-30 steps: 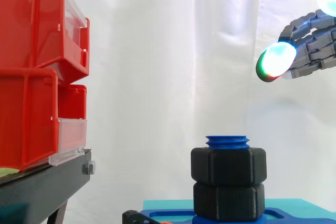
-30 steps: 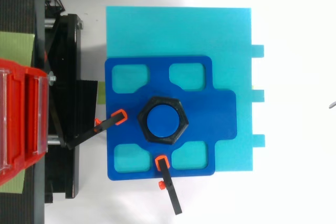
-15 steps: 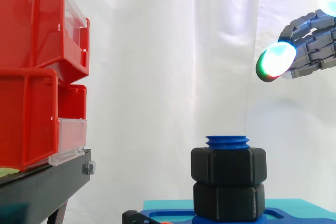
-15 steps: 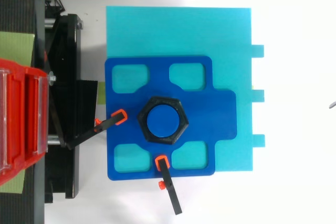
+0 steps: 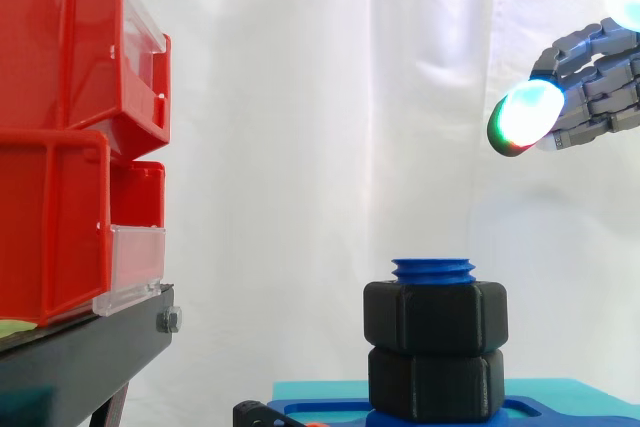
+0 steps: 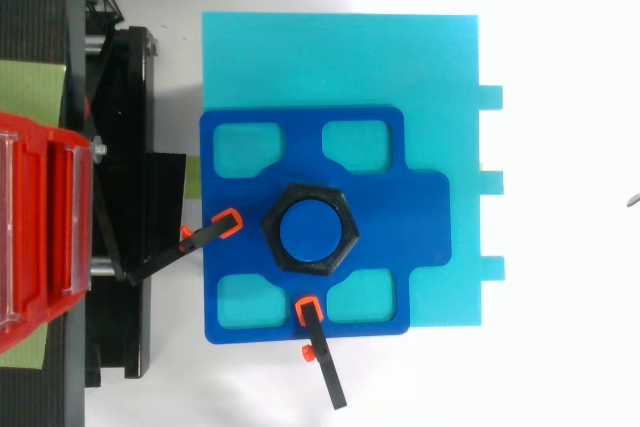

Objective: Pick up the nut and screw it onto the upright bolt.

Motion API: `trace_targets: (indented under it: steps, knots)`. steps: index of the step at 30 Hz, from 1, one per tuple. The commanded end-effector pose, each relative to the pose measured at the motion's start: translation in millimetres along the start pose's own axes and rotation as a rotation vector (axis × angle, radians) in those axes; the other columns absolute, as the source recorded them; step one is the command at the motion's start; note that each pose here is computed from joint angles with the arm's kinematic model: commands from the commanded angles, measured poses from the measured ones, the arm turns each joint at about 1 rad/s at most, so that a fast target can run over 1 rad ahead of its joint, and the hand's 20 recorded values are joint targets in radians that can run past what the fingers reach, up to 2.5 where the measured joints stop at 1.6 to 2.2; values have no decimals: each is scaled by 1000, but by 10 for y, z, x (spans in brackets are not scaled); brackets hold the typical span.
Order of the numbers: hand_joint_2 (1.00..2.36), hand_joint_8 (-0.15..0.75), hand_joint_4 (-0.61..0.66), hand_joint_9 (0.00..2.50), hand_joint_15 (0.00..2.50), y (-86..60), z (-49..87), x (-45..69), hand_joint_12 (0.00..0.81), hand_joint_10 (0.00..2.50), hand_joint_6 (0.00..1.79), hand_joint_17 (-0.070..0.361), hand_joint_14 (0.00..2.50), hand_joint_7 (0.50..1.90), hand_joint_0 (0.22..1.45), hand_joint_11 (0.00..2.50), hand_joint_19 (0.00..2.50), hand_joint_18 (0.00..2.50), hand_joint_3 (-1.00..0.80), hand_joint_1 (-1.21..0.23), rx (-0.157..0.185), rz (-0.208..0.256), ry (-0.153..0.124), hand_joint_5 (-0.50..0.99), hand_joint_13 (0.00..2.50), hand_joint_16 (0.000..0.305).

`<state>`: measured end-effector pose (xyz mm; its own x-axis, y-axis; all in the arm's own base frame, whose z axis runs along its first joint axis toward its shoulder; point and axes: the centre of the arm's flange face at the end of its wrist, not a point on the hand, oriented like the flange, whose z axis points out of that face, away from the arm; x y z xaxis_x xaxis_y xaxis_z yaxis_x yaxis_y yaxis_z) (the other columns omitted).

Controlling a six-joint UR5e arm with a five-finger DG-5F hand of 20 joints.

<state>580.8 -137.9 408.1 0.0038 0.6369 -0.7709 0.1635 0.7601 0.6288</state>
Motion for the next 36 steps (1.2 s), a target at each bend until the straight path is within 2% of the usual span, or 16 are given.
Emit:
trace_targets:
  steps: [1, 4, 7, 10, 14, 17, 20, 23, 26, 29, 32, 36]
  knots:
    - [1000, 194, 100, 0, 0, -1, 0, 0, 368, 0, 501, 109, 0, 643, 481, 0, 0, 0, -500, -351, 0, 0, 0, -248, 0, 48]
    - [1000, 191, 105, 0, 0, -1, 0, 0, 367, 0, 502, 107, 0, 686, 481, 0, 0, 0, -500, -353, 0, 0, 0, -250, 0, 48]
    - [1000, 192, 102, 0, 0, -1, 0, 0, 367, 0, 501, 108, 0, 642, 482, 0, 0, 0, -500, -355, 0, 0, 0, -249, 0, 48]
    - [1000, 191, 104, 0, 0, -1, 0, 0, 367, 0, 502, 106, 0, 691, 481, 0, 0, 0, -500, -356, 0, 0, 0, -251, 0, 47]
    - [1000, 196, 97, 0, 0, -1, 0, 0, 369, 0, 501, 108, 0, 640, 481, 0, 0, 0, -500, -355, 0, 0, 0, -250, 0, 48]
    - [1000, 193, 98, 0, 0, -1, 0, 0, 369, 0, 502, 107, 0, 693, 481, 0, 0, 0, -500, -357, 0, 0, 0, -252, 0, 47]
    - [1000, 196, 92, 0, 0, -1, 0, 0, 372, 0, 501, 109, 0, 642, 482, 0, 0, 0, -500, -360, 0, 0, 0, -250, 0, 48]
    - [1000, 195, 92, 0, 0, -1, 0, 0, 371, 0, 502, 107, 0, 693, 482, 0, 0, 0, -500, -360, 0, 0, 0, -252, 0, 48]
    - [1000, 195, 84, 0, 0, 0, 1, -1, 372, 0, 501, 108, 0, 650, 481, 0, 0, 0, -500, -363, -1, 0, -1, -250, 0, 48]
    - [1000, 192, 86, 0, 0, -1, 0, 0, 371, 0, 502, 107, 0, 709, 483, 0, 0, 0, -500, -361, 0, 0, 0, -252, 0, 48]
    - [1000, 195, 83, 0, 0, 0, 1, -1, 368, 0, 501, 107, 0, 651, 485, 0, 0, 0, -500, -366, -1, 0, -1, -248, 0, 48]
    - [1000, 187, 86, 0, 0, -1, 0, 0, 367, 0, 502, 106, 0, 707, 486, 0, 0, 0, -500, -366, 0, 0, 0, -251, 0, 47]
